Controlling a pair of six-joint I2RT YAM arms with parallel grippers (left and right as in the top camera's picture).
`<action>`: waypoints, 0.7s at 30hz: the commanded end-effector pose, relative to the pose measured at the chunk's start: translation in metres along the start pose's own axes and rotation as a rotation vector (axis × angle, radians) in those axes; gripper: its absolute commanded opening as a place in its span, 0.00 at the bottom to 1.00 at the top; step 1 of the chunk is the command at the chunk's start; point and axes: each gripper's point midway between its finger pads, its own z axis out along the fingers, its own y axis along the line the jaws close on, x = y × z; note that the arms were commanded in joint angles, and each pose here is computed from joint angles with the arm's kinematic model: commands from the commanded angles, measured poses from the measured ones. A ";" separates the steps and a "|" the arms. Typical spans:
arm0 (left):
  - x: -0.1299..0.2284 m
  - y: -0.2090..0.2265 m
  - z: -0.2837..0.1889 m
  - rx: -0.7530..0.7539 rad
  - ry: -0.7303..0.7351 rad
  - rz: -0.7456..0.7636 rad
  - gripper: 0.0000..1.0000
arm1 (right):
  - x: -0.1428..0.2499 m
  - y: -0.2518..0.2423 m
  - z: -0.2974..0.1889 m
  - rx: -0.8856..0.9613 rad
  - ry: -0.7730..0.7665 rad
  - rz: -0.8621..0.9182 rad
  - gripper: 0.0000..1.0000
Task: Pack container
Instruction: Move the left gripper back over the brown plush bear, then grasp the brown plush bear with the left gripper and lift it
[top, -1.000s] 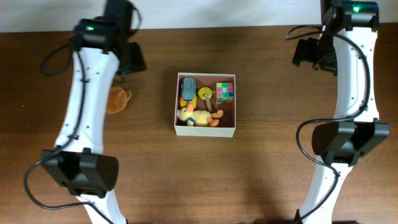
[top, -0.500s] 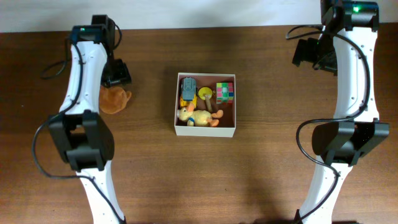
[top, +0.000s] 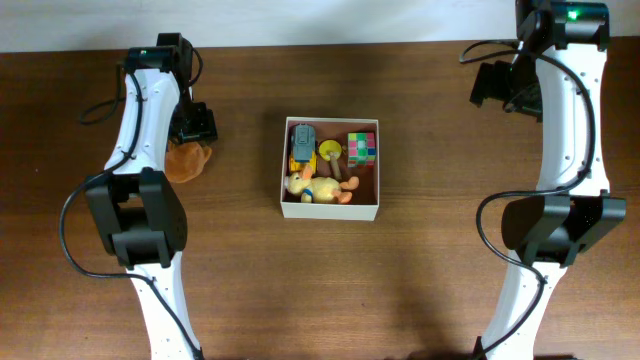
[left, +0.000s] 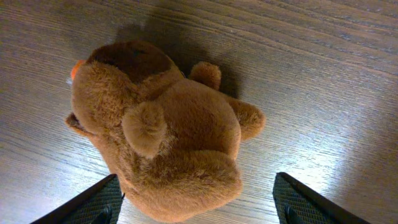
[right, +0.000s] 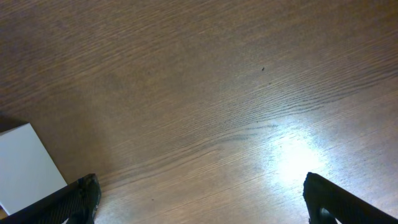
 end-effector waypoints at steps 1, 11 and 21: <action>0.002 -0.002 0.011 0.006 0.024 0.021 0.76 | 0.000 -0.002 -0.001 0.009 -0.006 0.002 0.99; 0.009 -0.002 0.024 0.001 0.050 0.024 0.27 | 0.000 -0.002 -0.001 0.009 -0.006 0.002 0.99; 0.011 -0.007 0.023 0.007 0.056 0.034 0.02 | 0.000 -0.002 -0.001 0.009 -0.006 0.002 0.99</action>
